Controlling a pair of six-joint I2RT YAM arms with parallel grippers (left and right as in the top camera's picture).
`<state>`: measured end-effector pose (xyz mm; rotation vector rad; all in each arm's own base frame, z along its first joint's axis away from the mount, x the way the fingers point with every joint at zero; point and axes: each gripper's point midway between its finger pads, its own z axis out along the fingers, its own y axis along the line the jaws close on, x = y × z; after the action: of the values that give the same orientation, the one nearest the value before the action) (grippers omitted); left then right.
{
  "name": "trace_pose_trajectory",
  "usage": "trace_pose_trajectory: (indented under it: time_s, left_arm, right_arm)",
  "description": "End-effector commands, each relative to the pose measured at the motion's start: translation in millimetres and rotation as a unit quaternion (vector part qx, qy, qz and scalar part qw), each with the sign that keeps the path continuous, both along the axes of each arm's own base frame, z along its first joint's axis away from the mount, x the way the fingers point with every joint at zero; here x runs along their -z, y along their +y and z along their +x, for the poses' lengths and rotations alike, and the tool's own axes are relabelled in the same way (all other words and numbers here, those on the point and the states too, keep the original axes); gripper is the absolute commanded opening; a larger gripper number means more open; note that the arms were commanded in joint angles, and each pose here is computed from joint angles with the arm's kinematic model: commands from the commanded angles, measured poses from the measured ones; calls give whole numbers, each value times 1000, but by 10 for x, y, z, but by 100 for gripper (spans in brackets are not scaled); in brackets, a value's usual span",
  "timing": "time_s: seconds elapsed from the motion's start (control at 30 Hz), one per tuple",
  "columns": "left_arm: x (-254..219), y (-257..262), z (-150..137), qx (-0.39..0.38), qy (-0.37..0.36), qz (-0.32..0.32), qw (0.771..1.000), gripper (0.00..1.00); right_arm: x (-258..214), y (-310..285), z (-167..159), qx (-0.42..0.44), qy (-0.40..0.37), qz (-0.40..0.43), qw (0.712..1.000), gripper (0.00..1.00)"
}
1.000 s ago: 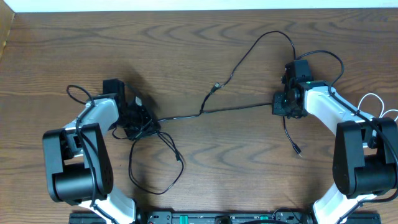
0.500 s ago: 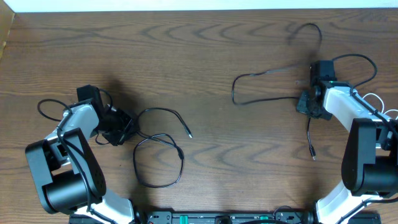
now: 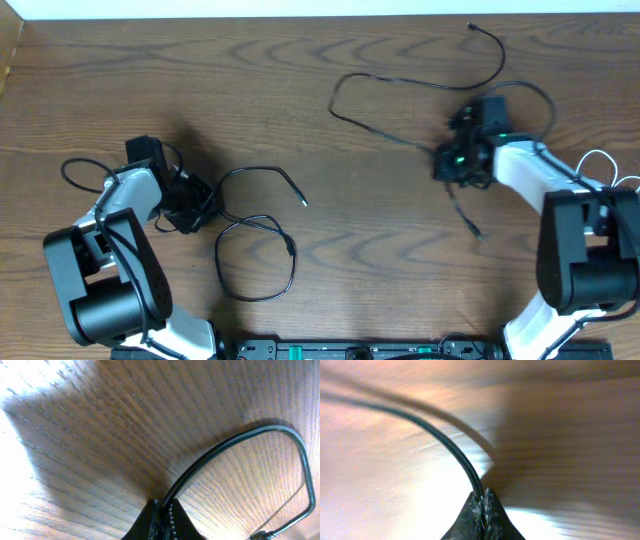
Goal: Untangle cables
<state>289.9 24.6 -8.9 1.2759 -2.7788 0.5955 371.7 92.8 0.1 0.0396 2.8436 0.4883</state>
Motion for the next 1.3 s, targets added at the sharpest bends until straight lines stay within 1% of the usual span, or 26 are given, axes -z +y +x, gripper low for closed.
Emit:
trace_pose_trajectory:
  time_s: [0.0,0.1,0.2,0.27,0.4,0.47,0.5,0.57,0.7,0.73,0.77,0.8,0.83,0.87,0.9,0.93,1.03,1.1,1.2,1.27]
  left_arm:
    - [539,96,-509,37,104,74,991,7]
    - [539,77,-503,41,104,75,991,7]
    - [539,77,-504,41,104,75,991,7]
    - [539,77,-504,41,104,75,991,7]
    - [539,77,-504,41,104,75,991,8]
    - [539,77,-504,41,104,75,991,8]
    - [539,77,-504,41,104,75,991,8]
    - [539,77,-504,41,104,75,991,7]
    - [539,76,-505,41,104,75,991,7]
    - [539,77,-506,41,104,75,991,7]
    - [539,77,-506,41,104,75,991,8]
    - [539,77,-506,41,104,75,991,7]
    - [539,76,-508,41,105,75,991,8]
    - [539,76,-509,41,105,75,991,8]
    - [538,76,-511,41,105,75,991,8]
    - [539,75,-513,41,105,74,991,8]
    - [538,75,-513,41,106,74,991,8]
    - [538,75,-513,41,106,74,991,8]
    - [538,74,-513,41,106,74,991,8]
    - [538,75,-512,40,106,74,991,8]
  right_arm:
    - [82,552,-296,-137,7,66,988,1]
    - [65,865,-420,-222,-15,64,973,1]
    - [60,1116,-541,-283,-31,59,957,1]
    - [74,1254,-611,-307,-37,46,950,4]
    - [124,1343,-639,-327,-50,4,944,5]
    - [116,1425,-650,-337,-60,-1,940,2]
    - [91,1471,-635,-341,-67,0,938,3]
    - [-47,1562,-548,-339,-79,2,938,4]
    - [-411,1592,-305,-301,-77,4,950,5]
    - [-564,1588,-225,-295,-76,4,952,7]
    - [-660,1583,-181,-292,-76,4,953,13]
    - [-780,1576,-139,-290,-74,3,954,28]
    - [-901,1577,-104,-288,-74,3,955,46]
    - [-996,1577,-64,-288,-79,1,954,53]
    - [-1085,1560,3,-283,-87,-8,955,52]
    - [-1151,1523,75,-276,-97,-22,956,48]
    - [-1285,1355,334,-236,-130,-74,960,42]
    - [-1336,1229,550,-208,-164,-110,958,38]
    - [-1338,950,910,-152,-214,-183,947,37]
    - [-1305,832,1056,-127,-231,-208,942,36]
